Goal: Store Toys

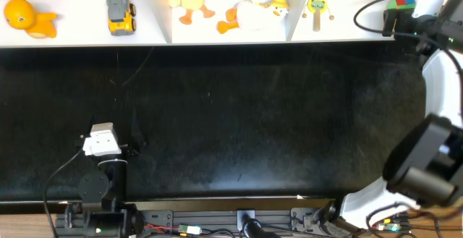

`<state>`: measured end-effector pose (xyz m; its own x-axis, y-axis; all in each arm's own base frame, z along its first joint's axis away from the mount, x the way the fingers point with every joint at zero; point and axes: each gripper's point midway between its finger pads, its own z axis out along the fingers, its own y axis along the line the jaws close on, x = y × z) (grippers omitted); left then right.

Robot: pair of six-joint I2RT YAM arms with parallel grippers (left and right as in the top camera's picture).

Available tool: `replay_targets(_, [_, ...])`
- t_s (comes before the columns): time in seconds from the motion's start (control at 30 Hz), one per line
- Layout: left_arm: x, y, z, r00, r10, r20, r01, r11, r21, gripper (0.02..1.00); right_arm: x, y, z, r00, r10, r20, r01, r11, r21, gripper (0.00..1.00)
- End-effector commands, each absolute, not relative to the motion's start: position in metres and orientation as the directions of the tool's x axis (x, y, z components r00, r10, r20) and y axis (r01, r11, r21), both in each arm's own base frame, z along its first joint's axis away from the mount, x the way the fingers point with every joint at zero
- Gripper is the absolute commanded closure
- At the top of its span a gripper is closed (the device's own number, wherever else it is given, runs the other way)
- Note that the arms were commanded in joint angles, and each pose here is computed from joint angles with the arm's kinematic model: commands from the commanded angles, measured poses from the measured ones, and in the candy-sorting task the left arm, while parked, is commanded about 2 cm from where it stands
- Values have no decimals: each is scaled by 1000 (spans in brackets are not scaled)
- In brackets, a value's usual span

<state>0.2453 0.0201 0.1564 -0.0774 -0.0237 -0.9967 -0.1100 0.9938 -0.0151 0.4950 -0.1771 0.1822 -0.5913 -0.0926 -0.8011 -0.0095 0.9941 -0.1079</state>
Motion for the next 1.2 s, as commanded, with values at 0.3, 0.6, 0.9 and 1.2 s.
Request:
replay_targets(0.3, [245,18,157,-75,-5,-997,-100,995,3,20,401,-137,189,-596,-137,-791,17,983,-184,5])
replay_targets(0.6, [245,18,157,-75,-5,-997,-100,995,3,20,361,-73,199,-448,-253,-858,-34,963,-266,7])
replay_targets(0.9, [245,18,157,-74,-5,-997,-100,995,3,20,333,-8,200,-328,-71,-942,11,997,-80,5])
replay_targets(1.2, [245,18,157,-74,-5,-997,-100,995,3,20,302,13,201,-156,1,-988,-44,999,8,7])
